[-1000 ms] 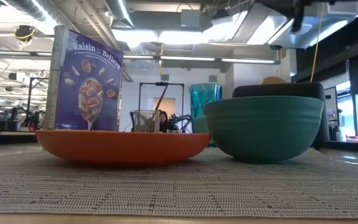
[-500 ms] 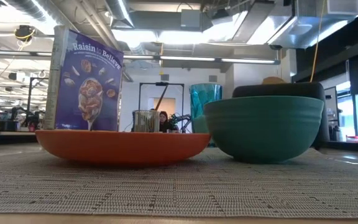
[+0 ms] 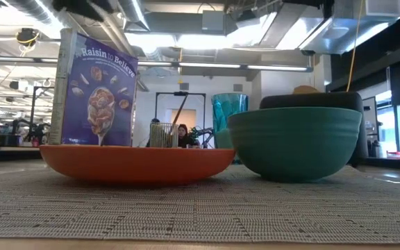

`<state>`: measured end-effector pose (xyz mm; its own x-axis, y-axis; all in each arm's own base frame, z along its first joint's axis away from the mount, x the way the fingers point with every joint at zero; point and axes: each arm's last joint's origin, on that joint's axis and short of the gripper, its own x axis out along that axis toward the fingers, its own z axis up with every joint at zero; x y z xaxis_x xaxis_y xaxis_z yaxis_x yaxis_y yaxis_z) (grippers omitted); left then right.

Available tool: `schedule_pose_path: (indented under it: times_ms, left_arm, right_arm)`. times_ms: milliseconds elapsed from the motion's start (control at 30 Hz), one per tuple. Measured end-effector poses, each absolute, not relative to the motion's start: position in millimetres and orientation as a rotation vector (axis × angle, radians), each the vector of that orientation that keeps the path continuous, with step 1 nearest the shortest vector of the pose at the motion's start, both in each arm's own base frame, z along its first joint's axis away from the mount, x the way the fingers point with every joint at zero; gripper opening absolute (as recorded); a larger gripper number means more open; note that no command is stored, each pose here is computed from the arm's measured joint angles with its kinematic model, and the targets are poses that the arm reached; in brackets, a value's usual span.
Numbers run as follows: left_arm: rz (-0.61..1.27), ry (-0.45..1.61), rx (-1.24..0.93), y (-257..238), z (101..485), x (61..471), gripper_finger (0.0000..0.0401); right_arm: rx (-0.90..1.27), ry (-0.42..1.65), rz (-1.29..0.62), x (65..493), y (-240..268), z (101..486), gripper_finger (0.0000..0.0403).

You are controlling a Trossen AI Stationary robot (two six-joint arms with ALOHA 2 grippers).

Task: Arrange a breakfast setting
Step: Pour the cereal into the blue bowl from the cereal box

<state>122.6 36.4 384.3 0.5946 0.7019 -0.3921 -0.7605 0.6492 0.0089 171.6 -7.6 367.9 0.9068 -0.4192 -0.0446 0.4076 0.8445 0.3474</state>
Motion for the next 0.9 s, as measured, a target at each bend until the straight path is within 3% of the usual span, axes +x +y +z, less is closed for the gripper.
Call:
schedule_pose_path:
  times_ms: [133, 367, 600, 900]
  left_arm:
    - [0.900, 0.396, -0.183, 42.7, 382.3, 122.3, 0.0272]
    - [0.987, 0.450, -0.200, 56.6, 377.3, 122.0, 0.0257]
    - [0.978, 0.258, -0.164, 59.3, 428.4, 111.5, 0.0255]
    - [1.061, 0.619, -0.122, 72.9, 410.5, 99.0, 0.0255]
  right_arm:
    - [0.373, -0.042, -0.468, 171.0, -12.1, 367.9, 0.0239]
    - [0.407, -0.029, -0.430, 172.9, -18.1, 366.5, 0.0239]
    - [0.427, -0.031, -0.419, 173.0, -17.4, 366.5, 0.0239]
    - [0.425, -0.030, -0.419, 173.0, -17.4, 366.4, 0.0239]
